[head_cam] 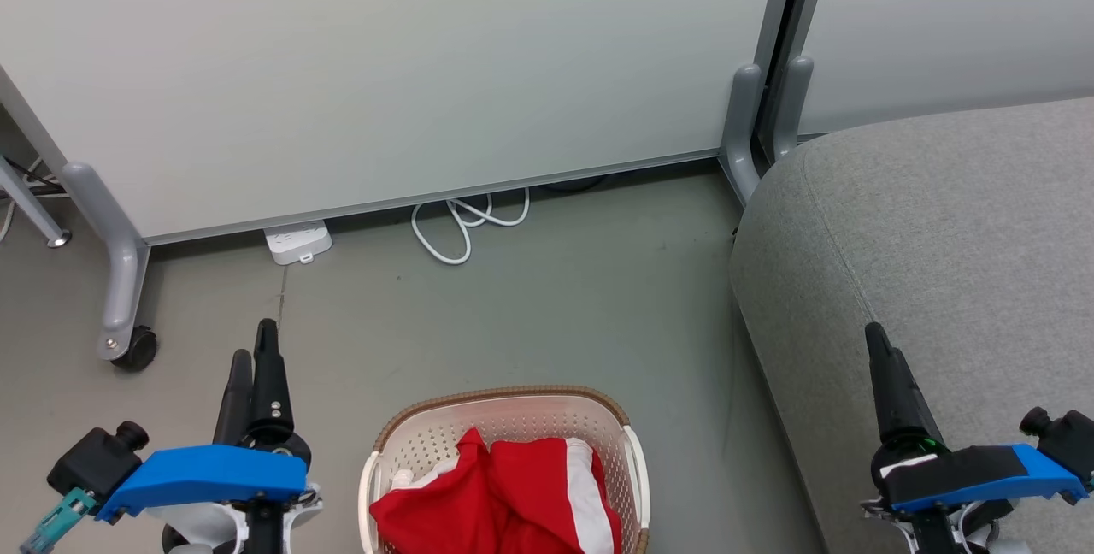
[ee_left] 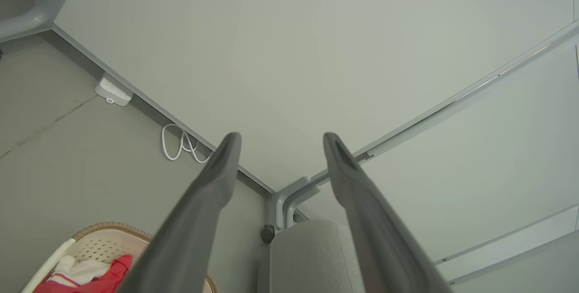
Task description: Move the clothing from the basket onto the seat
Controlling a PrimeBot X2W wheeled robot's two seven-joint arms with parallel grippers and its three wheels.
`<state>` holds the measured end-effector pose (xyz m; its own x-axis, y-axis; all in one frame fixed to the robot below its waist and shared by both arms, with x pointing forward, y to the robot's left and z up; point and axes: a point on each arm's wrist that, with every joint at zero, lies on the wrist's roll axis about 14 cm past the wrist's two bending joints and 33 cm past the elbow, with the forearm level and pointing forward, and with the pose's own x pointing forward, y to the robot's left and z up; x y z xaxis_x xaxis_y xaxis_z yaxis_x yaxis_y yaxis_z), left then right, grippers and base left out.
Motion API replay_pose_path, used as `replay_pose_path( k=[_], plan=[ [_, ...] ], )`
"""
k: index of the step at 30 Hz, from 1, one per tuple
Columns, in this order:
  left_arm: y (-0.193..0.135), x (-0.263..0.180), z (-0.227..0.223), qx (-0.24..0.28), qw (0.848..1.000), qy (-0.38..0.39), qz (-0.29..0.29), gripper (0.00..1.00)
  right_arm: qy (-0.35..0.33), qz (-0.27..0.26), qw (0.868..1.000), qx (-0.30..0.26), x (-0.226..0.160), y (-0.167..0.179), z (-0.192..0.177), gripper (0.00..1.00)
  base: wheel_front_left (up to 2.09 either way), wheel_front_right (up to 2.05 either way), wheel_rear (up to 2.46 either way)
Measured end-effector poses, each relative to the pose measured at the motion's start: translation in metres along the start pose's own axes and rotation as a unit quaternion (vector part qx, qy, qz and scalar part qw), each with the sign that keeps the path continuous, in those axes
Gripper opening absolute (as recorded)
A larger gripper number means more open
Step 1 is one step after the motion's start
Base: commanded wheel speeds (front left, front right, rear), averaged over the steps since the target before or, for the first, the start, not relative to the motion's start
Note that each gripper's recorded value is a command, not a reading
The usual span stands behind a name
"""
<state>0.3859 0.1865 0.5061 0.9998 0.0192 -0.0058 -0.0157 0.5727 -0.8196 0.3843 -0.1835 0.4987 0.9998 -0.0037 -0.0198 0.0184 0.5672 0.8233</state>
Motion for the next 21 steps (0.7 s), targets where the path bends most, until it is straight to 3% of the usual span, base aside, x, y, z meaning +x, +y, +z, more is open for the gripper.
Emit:
replay_pose_path(
  k=[21],
  plan=[
    [-0.016,-0.001,-0.016,0.189,0.982,0.011,-0.030,1.00,0.008,0.030,0.987,-0.159,-0.001,0.013,-0.012,1.00,0.00,0.00,0.00]
  ],
)
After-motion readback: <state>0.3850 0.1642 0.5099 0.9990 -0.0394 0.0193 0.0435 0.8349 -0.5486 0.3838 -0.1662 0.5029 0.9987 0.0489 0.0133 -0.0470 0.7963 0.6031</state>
